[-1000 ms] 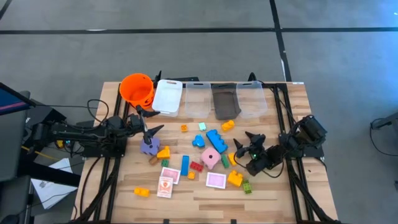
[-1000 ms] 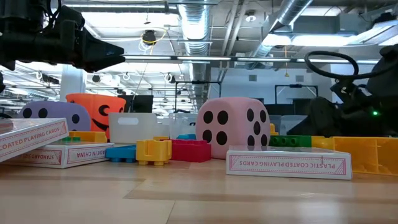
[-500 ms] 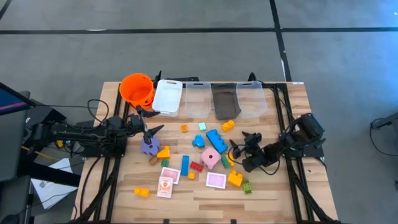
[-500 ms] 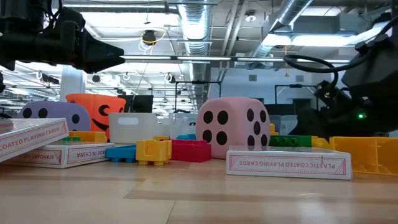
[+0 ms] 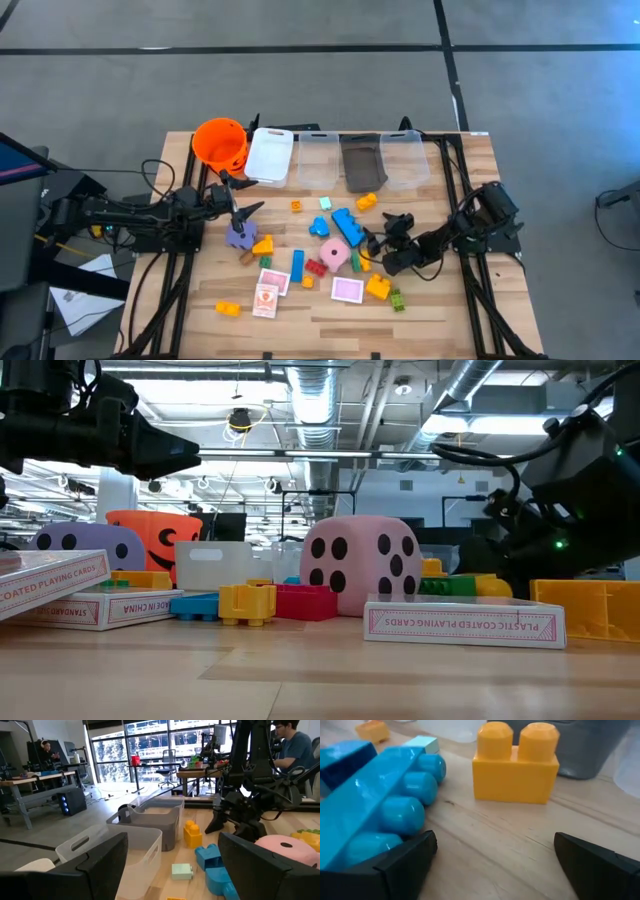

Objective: Pick & Place Toys
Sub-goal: Put the big yellow game piece into the right transparent bin

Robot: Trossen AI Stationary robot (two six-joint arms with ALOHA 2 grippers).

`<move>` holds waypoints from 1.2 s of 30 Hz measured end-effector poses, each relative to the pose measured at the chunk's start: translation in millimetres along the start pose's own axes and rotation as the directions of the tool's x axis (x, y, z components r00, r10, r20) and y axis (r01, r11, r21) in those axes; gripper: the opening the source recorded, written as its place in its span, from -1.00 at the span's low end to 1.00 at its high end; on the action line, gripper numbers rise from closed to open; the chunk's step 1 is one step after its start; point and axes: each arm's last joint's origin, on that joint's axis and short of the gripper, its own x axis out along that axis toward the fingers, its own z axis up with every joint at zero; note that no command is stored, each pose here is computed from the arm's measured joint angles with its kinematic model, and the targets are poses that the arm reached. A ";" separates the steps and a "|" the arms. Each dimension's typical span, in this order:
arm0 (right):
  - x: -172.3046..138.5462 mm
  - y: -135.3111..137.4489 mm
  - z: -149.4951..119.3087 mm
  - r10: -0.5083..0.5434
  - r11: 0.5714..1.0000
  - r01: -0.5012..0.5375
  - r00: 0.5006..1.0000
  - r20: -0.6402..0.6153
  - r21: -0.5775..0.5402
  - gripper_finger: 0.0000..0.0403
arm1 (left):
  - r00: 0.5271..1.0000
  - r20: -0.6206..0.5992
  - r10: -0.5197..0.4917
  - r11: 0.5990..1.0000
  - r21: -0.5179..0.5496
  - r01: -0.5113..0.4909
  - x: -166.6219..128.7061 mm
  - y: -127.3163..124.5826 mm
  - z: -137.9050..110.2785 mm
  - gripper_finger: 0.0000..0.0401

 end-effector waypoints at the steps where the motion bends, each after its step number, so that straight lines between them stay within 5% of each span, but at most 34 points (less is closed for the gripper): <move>1: 1.0 -0.6 0.3 -0.005 1.000 0.005 1.000 -0.002 -0.017 0.99 | 1.000 0.001 0.000 1.000 0.000 0.000 0.0 0.0 0.2 0.50; 17: 38.2 -20.4 19.0 -0.174 0.983 0.174 0.985 -0.017 0.062 0.99 | 0.999 -0.040 -0.006 1.000 -0.014 0.006 -0.1 -0.4 -4.0 0.50; 36: 43.3 -9.7 26.2 -0.102 0.994 0.103 0.994 -0.040 0.033 0.99 | 0.998 -0.068 -0.004 1.000 -0.010 0.003 -0.2 -0.5 -6.7 0.50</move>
